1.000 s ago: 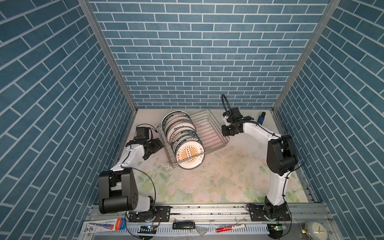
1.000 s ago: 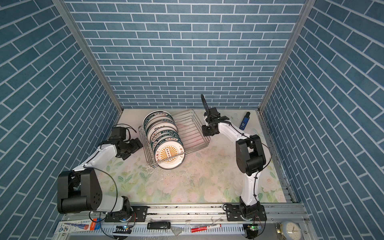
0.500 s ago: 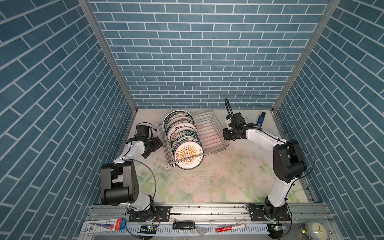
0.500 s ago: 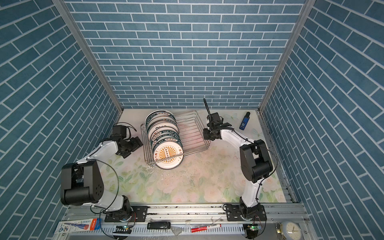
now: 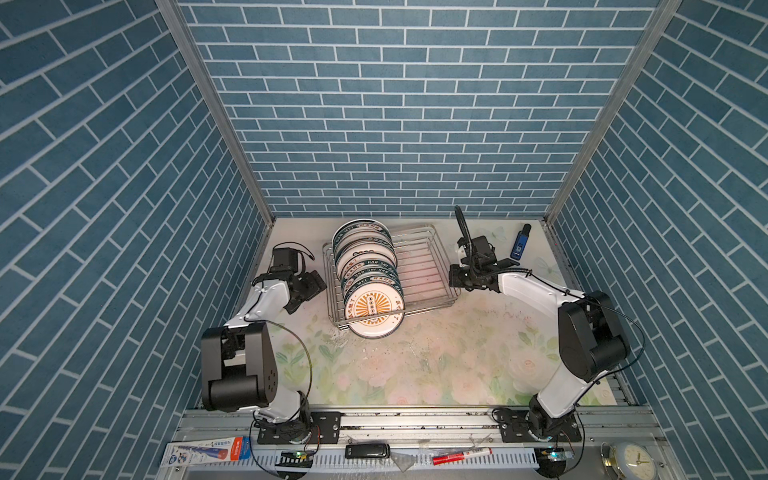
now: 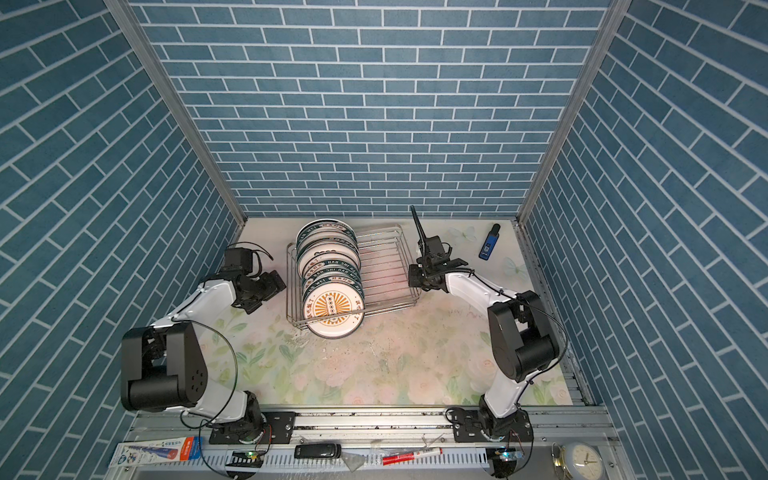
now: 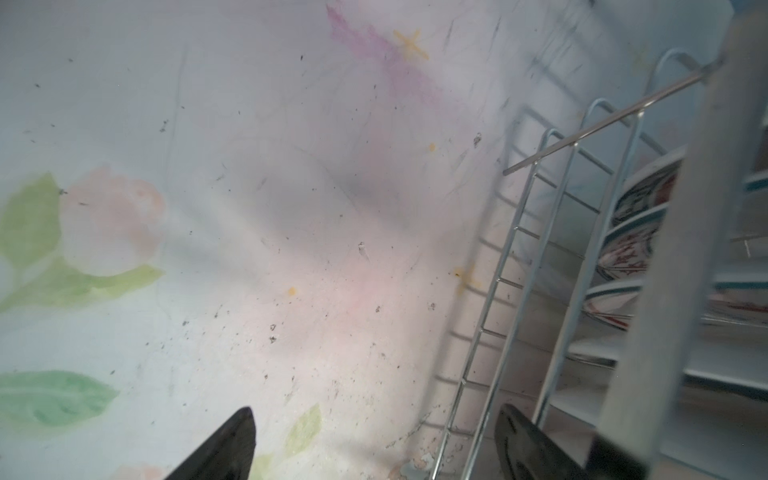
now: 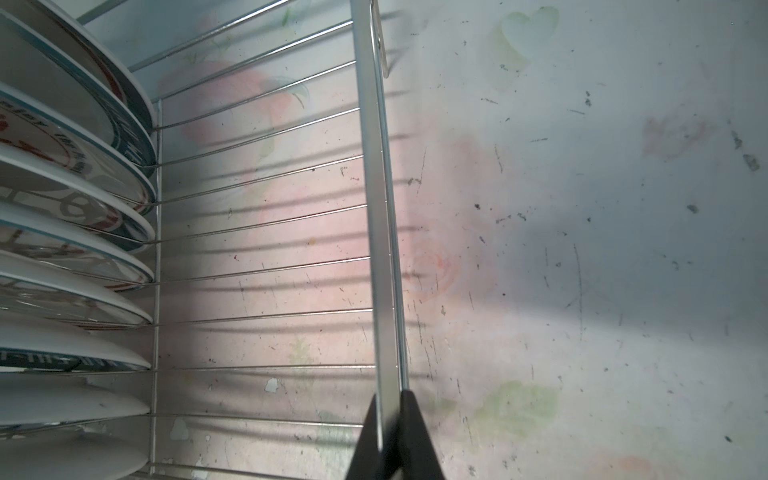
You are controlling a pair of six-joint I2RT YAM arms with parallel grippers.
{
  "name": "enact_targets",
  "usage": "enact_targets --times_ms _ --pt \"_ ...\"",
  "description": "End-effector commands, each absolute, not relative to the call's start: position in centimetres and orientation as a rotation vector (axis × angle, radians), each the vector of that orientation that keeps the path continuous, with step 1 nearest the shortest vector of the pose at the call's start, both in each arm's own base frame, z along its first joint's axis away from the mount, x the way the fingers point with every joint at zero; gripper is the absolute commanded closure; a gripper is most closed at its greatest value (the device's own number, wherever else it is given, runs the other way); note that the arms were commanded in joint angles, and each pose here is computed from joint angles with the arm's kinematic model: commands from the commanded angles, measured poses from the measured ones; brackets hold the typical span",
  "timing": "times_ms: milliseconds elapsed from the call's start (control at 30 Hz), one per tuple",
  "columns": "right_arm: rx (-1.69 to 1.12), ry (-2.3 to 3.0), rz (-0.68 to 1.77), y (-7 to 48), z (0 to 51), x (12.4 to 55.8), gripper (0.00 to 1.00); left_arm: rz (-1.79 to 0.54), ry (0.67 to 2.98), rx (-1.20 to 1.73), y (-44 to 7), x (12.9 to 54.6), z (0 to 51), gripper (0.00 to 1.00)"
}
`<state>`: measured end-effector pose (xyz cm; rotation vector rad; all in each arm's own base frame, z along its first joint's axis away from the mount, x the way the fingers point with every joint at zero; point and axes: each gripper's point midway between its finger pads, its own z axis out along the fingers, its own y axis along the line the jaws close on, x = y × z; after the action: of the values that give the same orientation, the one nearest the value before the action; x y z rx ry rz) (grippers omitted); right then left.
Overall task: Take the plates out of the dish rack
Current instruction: 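Close right gripper on the rack's side rail while left gripper settles beside it, then drag the wire rack toward the right arm while left gripper draws back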
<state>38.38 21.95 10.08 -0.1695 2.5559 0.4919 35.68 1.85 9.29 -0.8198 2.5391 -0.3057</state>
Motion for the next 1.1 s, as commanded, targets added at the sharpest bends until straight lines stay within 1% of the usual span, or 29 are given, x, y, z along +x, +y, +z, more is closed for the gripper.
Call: enact_targets --times_ms 0,200,367,500,733,867,1067 --pt "0.177 2.758 0.486 20.2 5.9 34.7 0.92 -0.268 2.514 -0.805 2.3 35.4 11.3 0.08" --pt "0.160 2.759 0.519 20.7 5.9 34.6 0.93 -0.250 2.502 -0.825 2.7 34.1 11.9 0.08" --pt "0.160 2.753 0.523 20.8 6.0 34.2 0.93 -0.267 2.474 -0.822 2.4 32.2 14.0 0.08" --pt "0.172 2.745 0.547 21.1 5.8 34.2 0.93 -0.374 2.442 -0.812 0.9 30.0 14.9 0.09" --pt "0.174 2.753 0.586 22.0 5.2 34.0 0.93 -0.563 2.430 -0.790 -1.8 26.9 15.0 0.11" --pt "0.182 2.744 0.601 22.2 5.1 33.4 0.93 -0.600 2.421 -0.773 -2.4 26.6 15.2 0.11" --pt "0.207 2.729 0.581 21.5 5.0 32.5 0.95 -0.645 2.423 -0.749 -2.8 28.4 14.6 0.12"
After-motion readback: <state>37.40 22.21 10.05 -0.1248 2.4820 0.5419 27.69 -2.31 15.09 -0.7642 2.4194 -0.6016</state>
